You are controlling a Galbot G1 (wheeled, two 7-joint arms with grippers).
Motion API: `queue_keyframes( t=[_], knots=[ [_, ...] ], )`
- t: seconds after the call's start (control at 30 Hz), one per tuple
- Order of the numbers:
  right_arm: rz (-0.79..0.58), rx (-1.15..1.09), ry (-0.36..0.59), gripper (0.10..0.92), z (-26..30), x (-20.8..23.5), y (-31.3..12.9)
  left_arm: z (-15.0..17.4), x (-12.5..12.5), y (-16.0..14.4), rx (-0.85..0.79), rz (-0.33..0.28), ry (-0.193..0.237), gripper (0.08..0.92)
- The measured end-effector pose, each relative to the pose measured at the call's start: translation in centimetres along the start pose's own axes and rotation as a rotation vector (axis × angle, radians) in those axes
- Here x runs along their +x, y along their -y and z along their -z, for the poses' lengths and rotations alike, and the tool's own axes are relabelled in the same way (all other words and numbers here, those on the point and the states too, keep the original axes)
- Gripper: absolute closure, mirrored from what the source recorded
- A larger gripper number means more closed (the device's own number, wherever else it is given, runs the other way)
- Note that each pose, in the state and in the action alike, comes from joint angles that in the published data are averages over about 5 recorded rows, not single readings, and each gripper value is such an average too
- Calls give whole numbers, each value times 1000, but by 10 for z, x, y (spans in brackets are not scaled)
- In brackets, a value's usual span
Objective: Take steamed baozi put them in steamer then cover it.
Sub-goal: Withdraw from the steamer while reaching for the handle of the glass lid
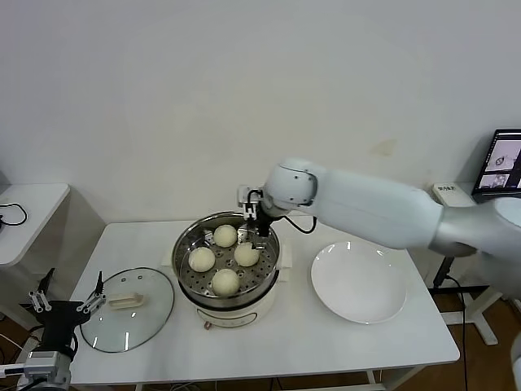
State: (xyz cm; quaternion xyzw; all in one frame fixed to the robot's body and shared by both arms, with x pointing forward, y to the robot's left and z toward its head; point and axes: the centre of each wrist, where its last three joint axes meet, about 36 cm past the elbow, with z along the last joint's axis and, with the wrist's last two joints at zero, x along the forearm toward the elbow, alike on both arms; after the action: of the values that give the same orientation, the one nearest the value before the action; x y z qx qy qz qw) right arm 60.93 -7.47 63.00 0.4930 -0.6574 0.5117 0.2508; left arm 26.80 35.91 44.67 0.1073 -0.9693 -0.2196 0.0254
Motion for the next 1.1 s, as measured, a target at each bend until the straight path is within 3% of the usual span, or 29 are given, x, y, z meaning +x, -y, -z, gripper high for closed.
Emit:
queue_keyframes(
  t=[0.33, 0.77, 0.93, 1.1],
  knots=[
    [-280, -211, 287, 199, -79, 8, -54, -9, -2, 4, 1, 5, -4, 177],
    [-725, -549, 693, 200, -175, -18, -168, -34, 3, 19, -48, -30, -20, 177],
    [-869, -698, 743, 200, -210, -22, -222, -48, 6, 21, -155, -50, -12, 177],
    [-998, -825, 710, 199, -240, -18, -278, -63, 7, 15, -354, -66, 23, 177]
  ],
)
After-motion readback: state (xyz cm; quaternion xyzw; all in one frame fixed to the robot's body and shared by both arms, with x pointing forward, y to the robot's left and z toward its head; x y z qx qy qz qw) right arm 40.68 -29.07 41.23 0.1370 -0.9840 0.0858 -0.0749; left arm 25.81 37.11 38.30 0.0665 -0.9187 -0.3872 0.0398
